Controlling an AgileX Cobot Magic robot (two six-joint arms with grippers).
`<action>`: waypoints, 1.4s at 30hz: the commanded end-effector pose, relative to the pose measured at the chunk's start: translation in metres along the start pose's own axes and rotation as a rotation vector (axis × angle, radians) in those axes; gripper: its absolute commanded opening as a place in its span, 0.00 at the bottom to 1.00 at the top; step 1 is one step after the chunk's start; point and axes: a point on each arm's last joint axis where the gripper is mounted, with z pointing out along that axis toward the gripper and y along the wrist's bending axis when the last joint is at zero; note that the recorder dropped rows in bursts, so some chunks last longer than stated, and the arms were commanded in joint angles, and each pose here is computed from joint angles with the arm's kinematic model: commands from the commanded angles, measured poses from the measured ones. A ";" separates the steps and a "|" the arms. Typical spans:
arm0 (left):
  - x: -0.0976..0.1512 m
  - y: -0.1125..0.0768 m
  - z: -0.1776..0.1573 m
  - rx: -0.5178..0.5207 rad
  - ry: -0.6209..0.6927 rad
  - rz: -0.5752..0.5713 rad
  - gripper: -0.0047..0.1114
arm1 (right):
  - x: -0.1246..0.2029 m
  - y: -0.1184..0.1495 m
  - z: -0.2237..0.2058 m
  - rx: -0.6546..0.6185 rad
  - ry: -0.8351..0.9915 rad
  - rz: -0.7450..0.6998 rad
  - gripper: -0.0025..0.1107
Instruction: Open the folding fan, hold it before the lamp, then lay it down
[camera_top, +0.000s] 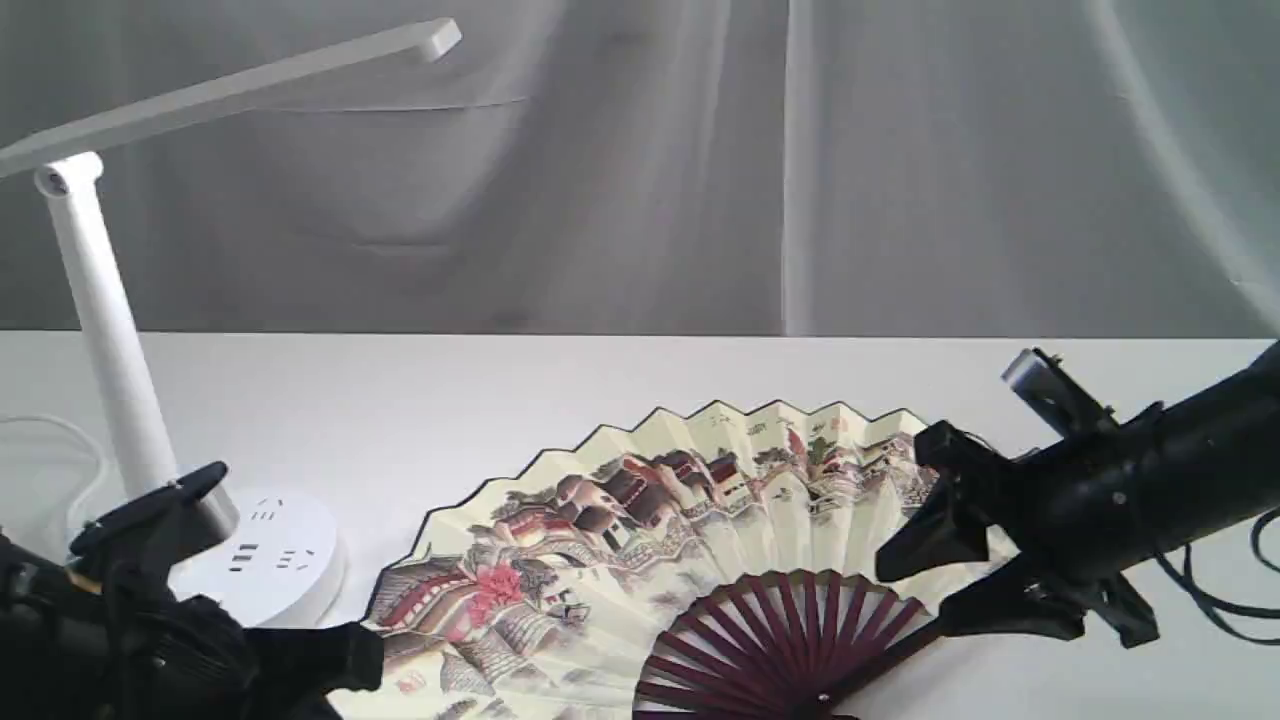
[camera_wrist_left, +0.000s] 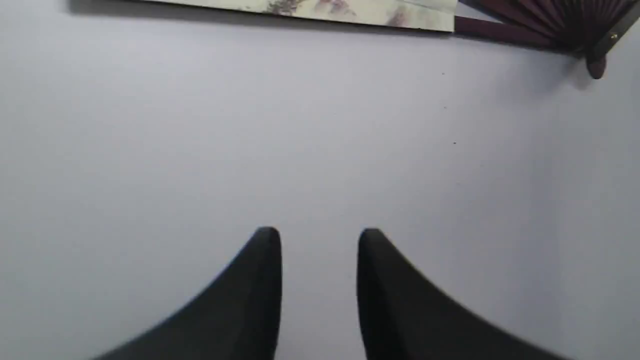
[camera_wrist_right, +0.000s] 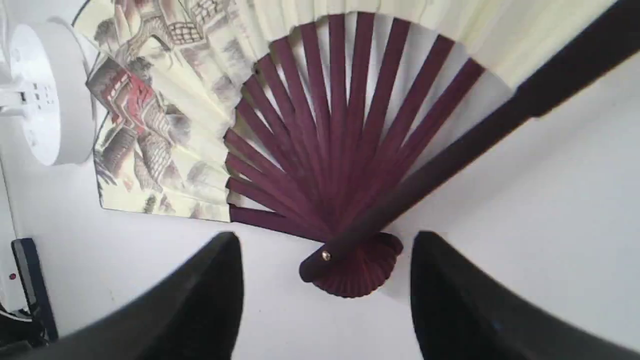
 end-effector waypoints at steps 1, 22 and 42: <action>0.003 0.004 -0.014 -0.065 -0.020 0.040 0.23 | 0.003 -0.004 -0.022 0.037 0.008 -0.056 0.44; -0.012 0.092 -0.073 -0.365 -0.162 -0.076 0.04 | 0.036 0.002 -0.110 0.601 -0.024 -0.211 0.02; -0.012 0.071 -0.064 -0.349 -0.160 0.045 0.04 | 0.093 0.000 -0.153 0.728 -0.250 -0.293 0.02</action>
